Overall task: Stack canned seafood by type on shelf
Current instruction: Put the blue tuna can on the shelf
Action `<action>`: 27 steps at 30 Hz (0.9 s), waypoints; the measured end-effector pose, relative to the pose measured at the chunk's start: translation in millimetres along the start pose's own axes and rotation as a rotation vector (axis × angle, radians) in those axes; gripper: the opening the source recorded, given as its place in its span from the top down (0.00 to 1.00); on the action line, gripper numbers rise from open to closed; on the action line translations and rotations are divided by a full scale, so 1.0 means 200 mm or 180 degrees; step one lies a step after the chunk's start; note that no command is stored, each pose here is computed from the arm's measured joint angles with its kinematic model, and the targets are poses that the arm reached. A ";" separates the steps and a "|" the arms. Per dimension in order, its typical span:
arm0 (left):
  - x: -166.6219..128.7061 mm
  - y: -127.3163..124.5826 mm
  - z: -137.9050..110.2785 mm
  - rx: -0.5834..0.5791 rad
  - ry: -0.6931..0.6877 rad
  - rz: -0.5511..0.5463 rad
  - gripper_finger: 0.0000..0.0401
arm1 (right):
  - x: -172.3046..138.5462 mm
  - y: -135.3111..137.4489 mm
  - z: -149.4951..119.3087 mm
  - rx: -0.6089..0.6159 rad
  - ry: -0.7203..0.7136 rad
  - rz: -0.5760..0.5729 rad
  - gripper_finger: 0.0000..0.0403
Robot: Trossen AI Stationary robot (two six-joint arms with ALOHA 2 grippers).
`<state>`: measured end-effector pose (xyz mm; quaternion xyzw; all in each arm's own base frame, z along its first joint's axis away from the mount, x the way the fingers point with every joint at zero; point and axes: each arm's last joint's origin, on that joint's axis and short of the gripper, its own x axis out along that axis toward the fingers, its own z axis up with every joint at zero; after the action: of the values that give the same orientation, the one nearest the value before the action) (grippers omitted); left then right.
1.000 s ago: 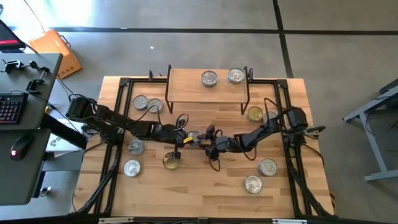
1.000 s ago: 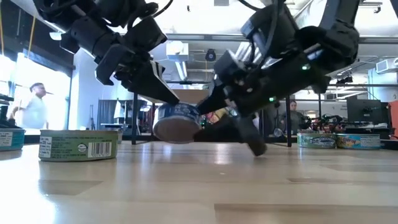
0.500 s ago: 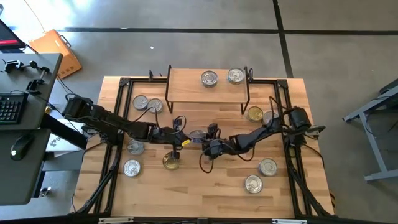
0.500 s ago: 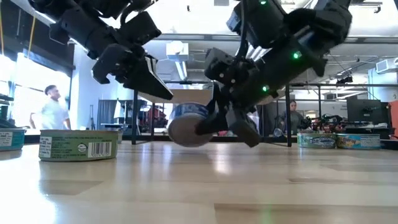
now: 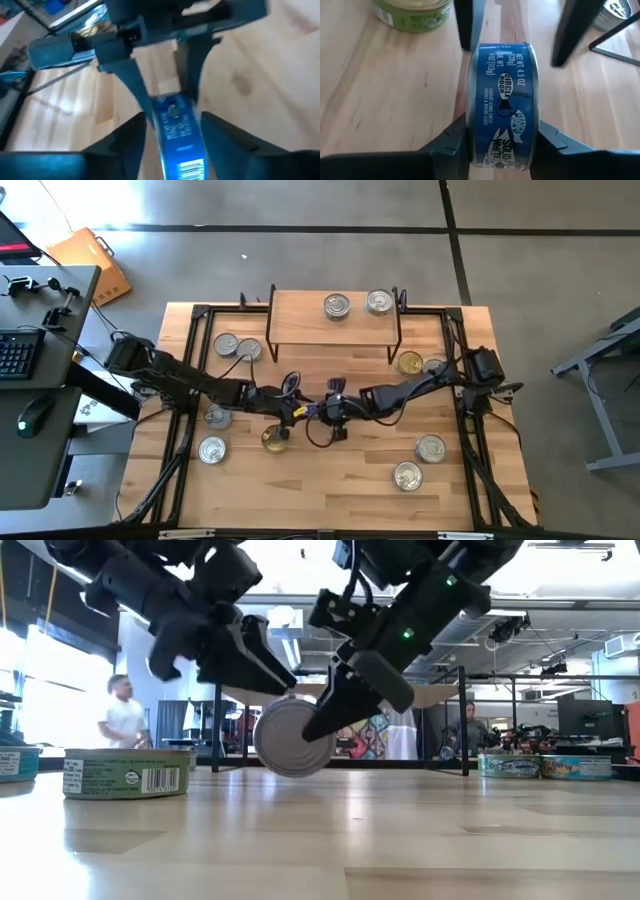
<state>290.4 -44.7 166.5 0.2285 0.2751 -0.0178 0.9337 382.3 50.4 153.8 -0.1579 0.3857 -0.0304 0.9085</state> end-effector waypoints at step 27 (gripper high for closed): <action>0.07 -0.11 -0.17 -0.0542 0.0253 0.0261 0.70 | -0.18 -0.03 -0.08 0.0514 -0.0068 0.0146 0.31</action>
<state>281.9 -48.1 124.1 0.1599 0.3029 0.0530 0.9380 346.3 45.9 169.7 -0.0755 0.3758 -0.0389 0.9228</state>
